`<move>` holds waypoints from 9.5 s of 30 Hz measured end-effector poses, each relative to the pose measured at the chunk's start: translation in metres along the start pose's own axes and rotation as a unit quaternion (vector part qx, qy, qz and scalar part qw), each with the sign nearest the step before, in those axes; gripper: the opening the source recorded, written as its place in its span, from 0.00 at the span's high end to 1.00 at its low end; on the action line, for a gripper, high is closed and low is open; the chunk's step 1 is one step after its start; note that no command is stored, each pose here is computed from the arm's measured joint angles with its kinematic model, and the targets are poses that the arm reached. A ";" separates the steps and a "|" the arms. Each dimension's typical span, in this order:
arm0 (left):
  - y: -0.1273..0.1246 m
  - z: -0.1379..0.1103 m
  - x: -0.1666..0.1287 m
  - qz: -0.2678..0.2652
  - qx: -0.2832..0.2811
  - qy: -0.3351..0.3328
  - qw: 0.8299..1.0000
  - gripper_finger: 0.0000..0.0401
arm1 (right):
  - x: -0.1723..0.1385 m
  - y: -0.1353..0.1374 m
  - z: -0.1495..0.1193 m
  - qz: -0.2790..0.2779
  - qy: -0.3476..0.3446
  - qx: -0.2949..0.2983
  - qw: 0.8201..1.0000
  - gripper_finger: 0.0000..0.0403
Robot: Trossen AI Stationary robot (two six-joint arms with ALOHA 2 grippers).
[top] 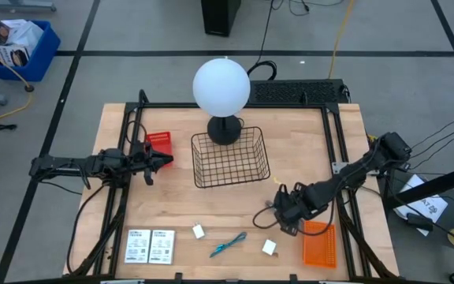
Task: Pick and place items into bin
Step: Put the gray charger cable into the red bin, then put the blue charger cable into the red bin
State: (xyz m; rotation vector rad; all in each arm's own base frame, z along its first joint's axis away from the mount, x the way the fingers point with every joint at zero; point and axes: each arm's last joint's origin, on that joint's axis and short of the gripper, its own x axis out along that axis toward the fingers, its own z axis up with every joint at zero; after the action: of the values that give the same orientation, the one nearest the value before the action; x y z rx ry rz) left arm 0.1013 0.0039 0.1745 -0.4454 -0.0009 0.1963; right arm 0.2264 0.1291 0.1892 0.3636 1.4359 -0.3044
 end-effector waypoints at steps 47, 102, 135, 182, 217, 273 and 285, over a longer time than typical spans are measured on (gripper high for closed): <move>0.000 0.000 0.000 -0.001 -0.019 -0.001 1.000 0.87 | 0.043 -0.007 0.004 0.120 -0.087 -0.015 0.989 0.96; -0.037 0.035 0.011 -0.162 0.101 -0.198 0.961 0.38 | -0.051 -0.010 0.171 0.238 -0.579 -0.128 0.769 0.96; -0.052 0.040 0.048 -0.126 0.109 -0.127 0.978 0.38 | -0.032 -0.019 0.259 0.257 -0.561 -0.125 0.777 0.96; -0.049 0.043 0.041 -0.088 0.058 -0.065 0.992 0.94 | -0.030 0.012 0.234 0.229 -0.513 -0.205 0.802 0.48; -0.014 0.087 -0.007 0.381 -0.056 0.153 0.910 0.91 | -0.048 0.039 0.205 0.228 -0.499 -0.266 0.792 0.49; 0.013 0.061 0.066 0.408 -0.019 0.293 0.865 0.78 | -0.042 0.042 0.199 0.234 -0.463 -0.255 0.816 0.51; -0.041 0.070 0.066 0.248 0.072 0.202 0.945 0.78 | -0.024 0.069 0.154 0.159 -0.357 -0.304 0.869 0.51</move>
State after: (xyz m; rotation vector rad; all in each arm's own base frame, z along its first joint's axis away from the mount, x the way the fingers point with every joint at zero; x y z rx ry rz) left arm 0.1702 0.0104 0.2524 -0.3263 0.5308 0.5938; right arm 0.3918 0.1265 0.2320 -0.0488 0.6580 0.2752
